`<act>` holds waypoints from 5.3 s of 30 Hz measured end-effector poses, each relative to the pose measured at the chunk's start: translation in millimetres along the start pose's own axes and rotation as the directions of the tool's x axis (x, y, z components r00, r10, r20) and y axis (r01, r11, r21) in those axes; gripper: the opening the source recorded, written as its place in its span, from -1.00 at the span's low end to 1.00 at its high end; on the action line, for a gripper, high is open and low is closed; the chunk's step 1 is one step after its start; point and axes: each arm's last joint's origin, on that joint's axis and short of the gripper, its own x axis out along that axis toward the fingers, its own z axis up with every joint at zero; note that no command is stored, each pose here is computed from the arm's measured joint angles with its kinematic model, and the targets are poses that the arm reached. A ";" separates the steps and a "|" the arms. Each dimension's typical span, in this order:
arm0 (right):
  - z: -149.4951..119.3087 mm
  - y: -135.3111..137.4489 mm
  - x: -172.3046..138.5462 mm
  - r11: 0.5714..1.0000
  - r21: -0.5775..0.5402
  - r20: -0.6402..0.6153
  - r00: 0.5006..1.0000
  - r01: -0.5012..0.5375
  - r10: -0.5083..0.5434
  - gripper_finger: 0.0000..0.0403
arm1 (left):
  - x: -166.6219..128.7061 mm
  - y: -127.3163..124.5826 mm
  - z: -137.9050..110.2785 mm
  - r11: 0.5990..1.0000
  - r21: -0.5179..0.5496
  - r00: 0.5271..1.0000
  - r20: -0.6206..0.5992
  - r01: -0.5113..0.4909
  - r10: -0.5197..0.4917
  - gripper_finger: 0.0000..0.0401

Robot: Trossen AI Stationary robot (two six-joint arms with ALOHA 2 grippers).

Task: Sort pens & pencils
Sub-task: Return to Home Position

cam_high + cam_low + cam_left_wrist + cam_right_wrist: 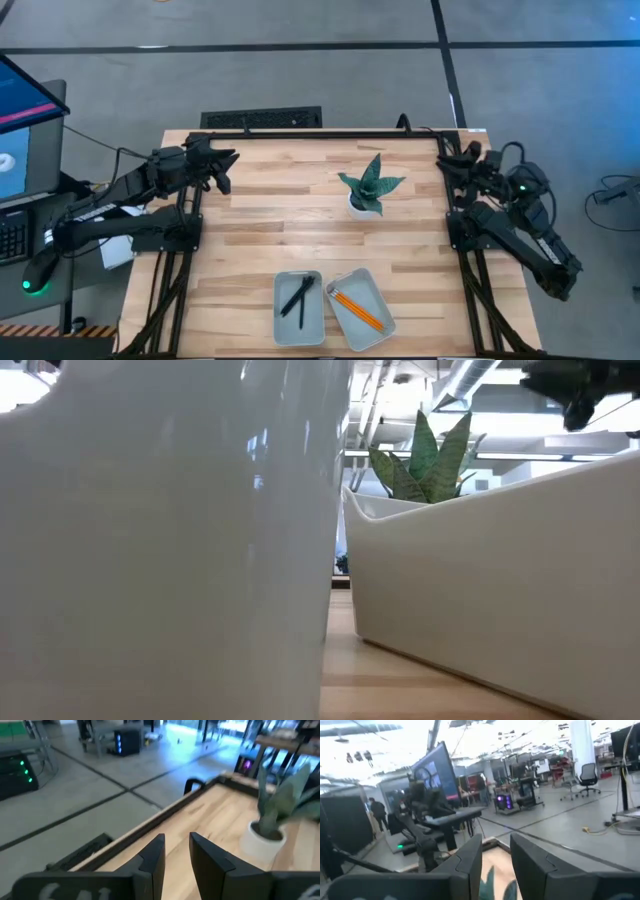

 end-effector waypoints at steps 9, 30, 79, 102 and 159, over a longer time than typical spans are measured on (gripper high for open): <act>4.3 0.0 2.2 0.998 -0.068 0.083 0.996 -0.006 0.012 -0.39 | 17.5 -1.8 -35.2 0.997 -0.038 0.988 0.138 0.071 -0.065 -0.61; -4.4 -3.0 2.4 0.996 -0.086 0.052 0.998 0.022 -0.018 -0.39 | 14.7 12.4 -111.7 0.982 -0.174 0.973 0.227 0.080 -0.039 -0.61; -56.6 -35.7 14.2 0.912 -0.033 0.040 0.912 0.409 -0.408 -0.39 | 22.8 13.8 -138.1 0.969 -0.232 0.983 0.177 0.089 -0.047 -0.61; -98.6 -50.0 19.7 0.911 -0.031 0.048 0.911 0.412 -0.410 -0.39 | 22.9 12.6 -138.7 0.995 -0.026 0.981 0.172 0.093 -0.087 -0.61; -110.2 -52.5 18.5 0.898 0.024 -0.069 0.897 0.439 -0.436 -0.39 | 23.6 9.6 -141.7 0.980 -0.001 0.965 0.171 0.200 -0.197 -0.61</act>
